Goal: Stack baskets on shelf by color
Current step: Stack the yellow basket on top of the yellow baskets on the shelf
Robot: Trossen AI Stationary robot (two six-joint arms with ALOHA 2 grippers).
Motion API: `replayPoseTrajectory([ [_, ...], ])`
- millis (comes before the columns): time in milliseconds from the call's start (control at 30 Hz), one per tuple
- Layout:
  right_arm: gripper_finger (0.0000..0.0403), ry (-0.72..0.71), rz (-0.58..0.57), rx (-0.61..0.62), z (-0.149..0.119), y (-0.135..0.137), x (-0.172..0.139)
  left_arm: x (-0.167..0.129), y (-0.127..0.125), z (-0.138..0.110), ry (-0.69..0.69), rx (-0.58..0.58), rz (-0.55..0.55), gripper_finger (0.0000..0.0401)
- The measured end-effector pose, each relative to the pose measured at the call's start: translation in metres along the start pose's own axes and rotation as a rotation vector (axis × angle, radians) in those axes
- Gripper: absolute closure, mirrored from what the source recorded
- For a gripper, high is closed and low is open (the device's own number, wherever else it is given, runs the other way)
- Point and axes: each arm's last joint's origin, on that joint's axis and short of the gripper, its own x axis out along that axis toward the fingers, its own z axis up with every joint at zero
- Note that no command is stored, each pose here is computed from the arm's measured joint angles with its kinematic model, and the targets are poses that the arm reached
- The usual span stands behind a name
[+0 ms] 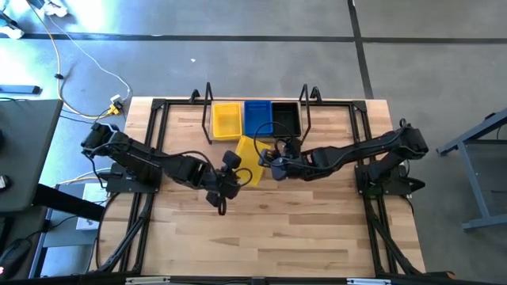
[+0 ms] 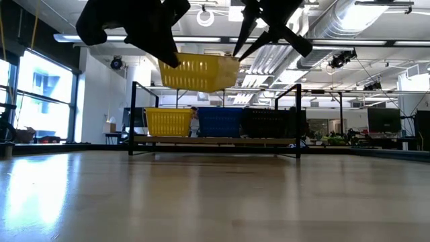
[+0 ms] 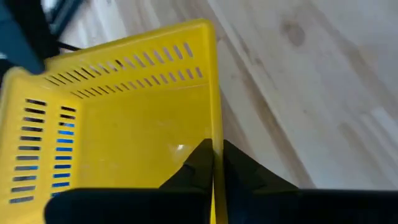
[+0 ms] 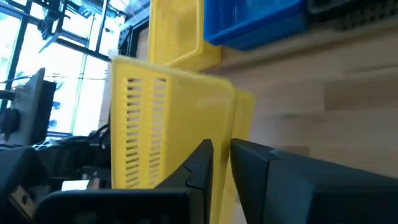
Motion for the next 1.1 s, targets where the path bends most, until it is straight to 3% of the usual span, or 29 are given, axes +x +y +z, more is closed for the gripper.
replayPoseTrajectory([
  [300, 0.0305, -0.039, -0.049, -0.123, 0.023, -0.003, 0.003, 0.003, 0.026, -0.021, 0.031, -0.165, -0.07, 0.0398],
  [533, 0.0297, -0.044, 0.013, -0.213, 0.054, 0.005, -0.009, 0.004, 0.058, -0.049, 0.052, -0.361, -0.111, 0.0399],
  [800, 0.0297, -0.049, 0.083, -0.3, 0.084, 0.008, -0.032, 0.003, 0.091, -0.081, 0.044, -0.529, -0.021, 0.04],
  [1100, 0.0298, -0.097, 0.107, -0.348, 0.108, 0.007, -0.048, -0.01, 0.106, -0.112, 0.005, -0.594, 0.076, 0.04],
])
